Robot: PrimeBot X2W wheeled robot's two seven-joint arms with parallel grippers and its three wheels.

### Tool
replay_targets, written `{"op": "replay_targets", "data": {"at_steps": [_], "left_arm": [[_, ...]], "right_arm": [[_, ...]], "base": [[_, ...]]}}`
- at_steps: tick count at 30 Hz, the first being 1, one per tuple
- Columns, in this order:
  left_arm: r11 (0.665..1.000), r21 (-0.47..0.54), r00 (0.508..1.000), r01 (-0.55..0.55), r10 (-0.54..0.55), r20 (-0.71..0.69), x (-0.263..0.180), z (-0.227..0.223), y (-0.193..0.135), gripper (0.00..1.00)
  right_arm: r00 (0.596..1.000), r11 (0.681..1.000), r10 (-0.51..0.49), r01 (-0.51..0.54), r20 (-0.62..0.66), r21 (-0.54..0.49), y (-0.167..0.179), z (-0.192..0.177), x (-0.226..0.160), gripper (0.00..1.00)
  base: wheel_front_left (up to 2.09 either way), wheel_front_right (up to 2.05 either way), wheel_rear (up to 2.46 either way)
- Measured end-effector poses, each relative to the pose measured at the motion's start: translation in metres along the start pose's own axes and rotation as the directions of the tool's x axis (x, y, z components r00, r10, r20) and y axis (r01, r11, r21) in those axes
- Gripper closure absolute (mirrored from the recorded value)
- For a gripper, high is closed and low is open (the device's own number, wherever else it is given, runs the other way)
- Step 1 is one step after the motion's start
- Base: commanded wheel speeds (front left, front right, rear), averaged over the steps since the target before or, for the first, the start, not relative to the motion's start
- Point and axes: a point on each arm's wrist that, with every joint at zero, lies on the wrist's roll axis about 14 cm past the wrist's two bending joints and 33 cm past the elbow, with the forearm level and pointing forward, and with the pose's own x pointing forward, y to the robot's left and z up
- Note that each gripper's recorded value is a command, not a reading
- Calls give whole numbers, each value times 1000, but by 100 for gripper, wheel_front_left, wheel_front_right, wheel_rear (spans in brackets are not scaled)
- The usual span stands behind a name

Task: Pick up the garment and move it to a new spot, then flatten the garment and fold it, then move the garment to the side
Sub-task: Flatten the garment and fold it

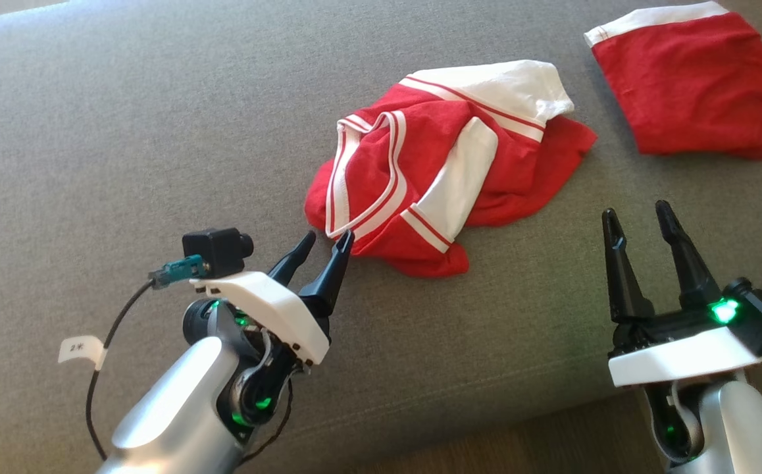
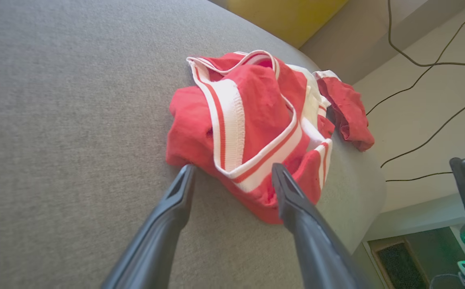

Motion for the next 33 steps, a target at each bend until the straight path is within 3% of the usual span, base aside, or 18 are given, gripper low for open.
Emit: {"op": "replay_targets", "data": {"at_steps": [2, 3, 4, 7, 12, 18, 23, 29, 30, 31, 33], "left_arm": [[1000, 3, 1000, 3, -3, -4, 0, -1, -2, 0], [1000, 4, 1000, 6, -6, -11, 0, -2, -3, 28], [1000, 4, 1000, 9, -8, -20, 0, -4, -4, 48], [1000, 6, 999, 14, -14, -36, 1, -7, -6, 54], [1000, 4, 999, 22, -21, -46, 2, -10, -7, 100], [999, 0, 999, 42, -42, -19, 6, -7, -10, 100], [991, 13, 981, 133, -134, 138, 16, 48, -36, 100], [943, 175, 909, 281, -320, 266, 26, 149, -99, 100], [943, 175, 909, 281, -320, 266, 26, 149, -99, 100], [908, 256, 879, 333, -397, 265, 26, 175, -125, 100], [893, 273, 865, 359, -428, 262, 27, 186, -138, 100]], "right_arm": [[1000, 1000, 0, 0, 3, 0, 0, 1, -1, 0], [1000, 1000, -1, 1, 4, 0, 0, 2, -1, 0], [1000, 1000, -1, 1, 5, 0, 0, 2, -1, 0], [1000, 1000, -3, 3, 6, -1, -1, 3, -2, 0], [1000, 1000, -9, 9, 3, -3, -3, 2, -3, 0], [1000, 1000, -13, 13, 2, -5, -4, 2, -4, 0], [1000, 1000, -12, 12, 19, -2, -4, 8, -6, 0], [999, 1000, -18, 18, 44, 9, -6, 17, -9, 0], [999, 1000, -18, 18, 44, 9, -6, 17, -9, 0], [998, 1000, -21, 21, 53, 16, -7, 20, -9, 0], [998, 1000, -22, 20, 60, 23, -6, 22, -9, 0]], "base": [[0, 0, 0], [0, 0, 0], [0, 0, 0], [0, 0, 0], [0, 0, 0], [0, 0, 0], [0, 0, 0], [0, 0, 0], [0, 0, 0], [0, 0, 0], [0, 0, 0]]}}
